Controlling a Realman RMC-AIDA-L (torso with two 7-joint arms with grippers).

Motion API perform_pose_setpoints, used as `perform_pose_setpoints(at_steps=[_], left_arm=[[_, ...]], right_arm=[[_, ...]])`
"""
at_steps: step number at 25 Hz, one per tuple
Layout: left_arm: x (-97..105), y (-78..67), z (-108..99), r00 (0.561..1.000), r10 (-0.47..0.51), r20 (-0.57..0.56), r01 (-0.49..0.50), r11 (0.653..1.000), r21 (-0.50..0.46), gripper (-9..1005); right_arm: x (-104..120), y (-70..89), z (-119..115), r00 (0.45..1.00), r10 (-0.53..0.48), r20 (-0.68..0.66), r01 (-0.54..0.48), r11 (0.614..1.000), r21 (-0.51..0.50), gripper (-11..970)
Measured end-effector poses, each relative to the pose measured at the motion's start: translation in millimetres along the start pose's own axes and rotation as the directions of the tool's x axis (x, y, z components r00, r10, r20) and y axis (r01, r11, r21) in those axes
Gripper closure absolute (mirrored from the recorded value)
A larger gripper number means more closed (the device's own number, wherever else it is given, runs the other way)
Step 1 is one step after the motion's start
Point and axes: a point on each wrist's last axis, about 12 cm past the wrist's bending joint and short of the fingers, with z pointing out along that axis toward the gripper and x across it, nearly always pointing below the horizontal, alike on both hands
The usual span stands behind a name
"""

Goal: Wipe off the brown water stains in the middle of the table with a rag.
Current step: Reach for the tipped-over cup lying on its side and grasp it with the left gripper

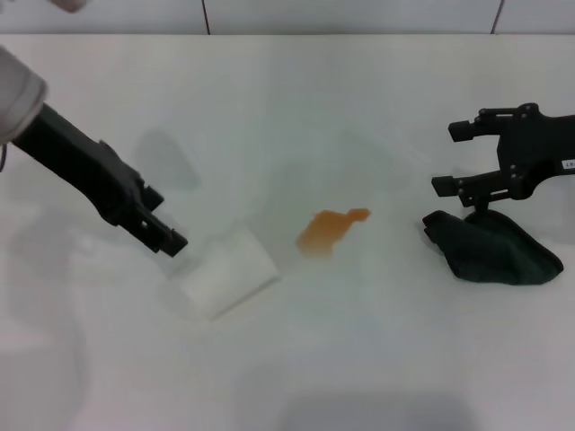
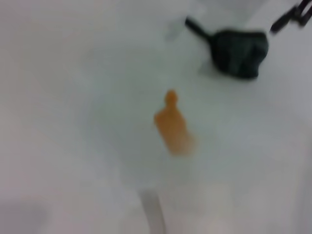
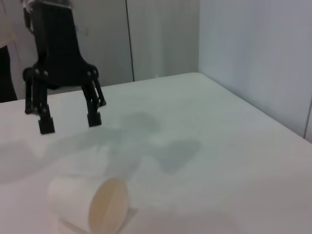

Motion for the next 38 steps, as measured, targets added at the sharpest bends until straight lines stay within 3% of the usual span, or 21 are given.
perform_pose_setpoints(at_steps=[5,13,21,38], left_arm=[[-18,-0.5,17,0.981,-0.056,-0.185,0.055,0.998,-0.011,130],[-41,-8.5,24,0.962,-0.010,-0.273,-0.004,0.999,-0.051,129],[-46,-12.4,44,0.954,0.033,-0.299,-0.058,0.995,-0.077,128],[-42,-10.8,64,0.972,0.030,-0.235,-0.040,0.998,-0.040,126]], right_arm=[[-1,0.7,1,1.000,-0.009,-0.001,0.009,1.000,-0.003,108],[-5,0.4,3,1.000,-0.025,0.001,0.025,1.000,-0.011,108],[-4,1.8,5,1.000,-0.025,0.002,0.025,1.000,-0.017,108],[-5,4.2,8,1.000,-0.028,-0.002,0.028,0.999,-0.035,108]])
